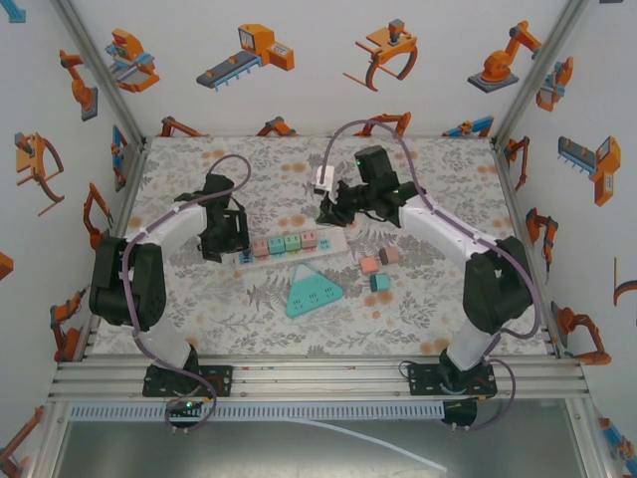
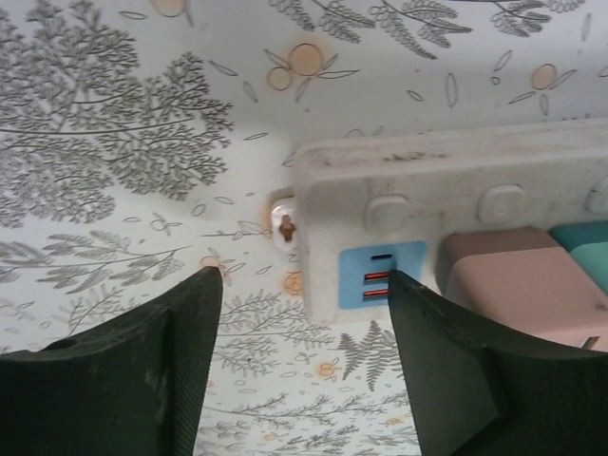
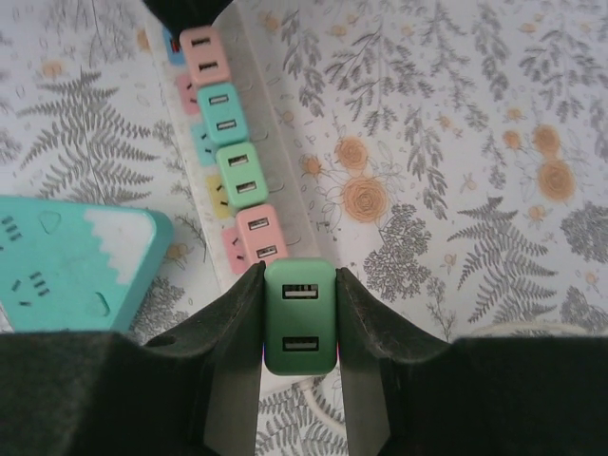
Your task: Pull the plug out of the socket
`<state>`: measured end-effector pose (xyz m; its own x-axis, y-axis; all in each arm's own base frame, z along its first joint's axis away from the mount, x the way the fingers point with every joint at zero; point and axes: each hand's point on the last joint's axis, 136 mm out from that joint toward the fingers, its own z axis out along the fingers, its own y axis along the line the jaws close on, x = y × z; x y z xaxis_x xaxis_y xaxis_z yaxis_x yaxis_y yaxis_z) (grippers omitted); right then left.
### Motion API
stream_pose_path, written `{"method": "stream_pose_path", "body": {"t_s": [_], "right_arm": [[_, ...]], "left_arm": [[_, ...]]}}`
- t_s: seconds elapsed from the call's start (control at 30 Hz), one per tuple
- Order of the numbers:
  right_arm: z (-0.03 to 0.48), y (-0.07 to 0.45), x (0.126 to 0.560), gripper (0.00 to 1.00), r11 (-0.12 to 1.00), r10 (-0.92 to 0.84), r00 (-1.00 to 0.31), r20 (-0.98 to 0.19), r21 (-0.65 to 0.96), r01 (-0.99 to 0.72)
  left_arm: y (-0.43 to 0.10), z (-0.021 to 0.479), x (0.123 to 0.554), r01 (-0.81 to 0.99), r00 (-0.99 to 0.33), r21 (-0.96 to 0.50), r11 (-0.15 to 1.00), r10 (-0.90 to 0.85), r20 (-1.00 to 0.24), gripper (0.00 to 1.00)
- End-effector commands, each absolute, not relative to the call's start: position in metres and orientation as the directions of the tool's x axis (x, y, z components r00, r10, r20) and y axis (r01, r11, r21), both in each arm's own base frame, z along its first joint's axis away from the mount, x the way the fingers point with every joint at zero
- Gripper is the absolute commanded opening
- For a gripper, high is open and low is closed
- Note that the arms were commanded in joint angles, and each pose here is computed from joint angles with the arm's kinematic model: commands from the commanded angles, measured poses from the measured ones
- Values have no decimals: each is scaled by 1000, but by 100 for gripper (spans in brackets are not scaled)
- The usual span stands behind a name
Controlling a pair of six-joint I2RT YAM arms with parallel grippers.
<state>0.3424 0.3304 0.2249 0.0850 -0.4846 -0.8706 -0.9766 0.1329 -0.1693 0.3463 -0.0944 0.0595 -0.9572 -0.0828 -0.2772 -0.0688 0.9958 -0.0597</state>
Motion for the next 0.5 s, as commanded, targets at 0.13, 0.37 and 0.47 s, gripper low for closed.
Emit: {"method": "stream_pose_path", "body": {"t_s": [0.13,0.37,0.47], "right_arm": [[280,254,398,4,668,-99,-389,-916,228,-708],[253,159,421,4,747,271,-528,-805,522,-412],[219,132,422,4,782,295,-599,-745,548,-296]], "left_arm": [[-112,145,370,39,-883,-160,986,-41,-467,78],[-163,253,364,338,-693,-384,859,-50,-719,80],[-196,304,345,554,-569,-447,702,-73,-819,83]]}}
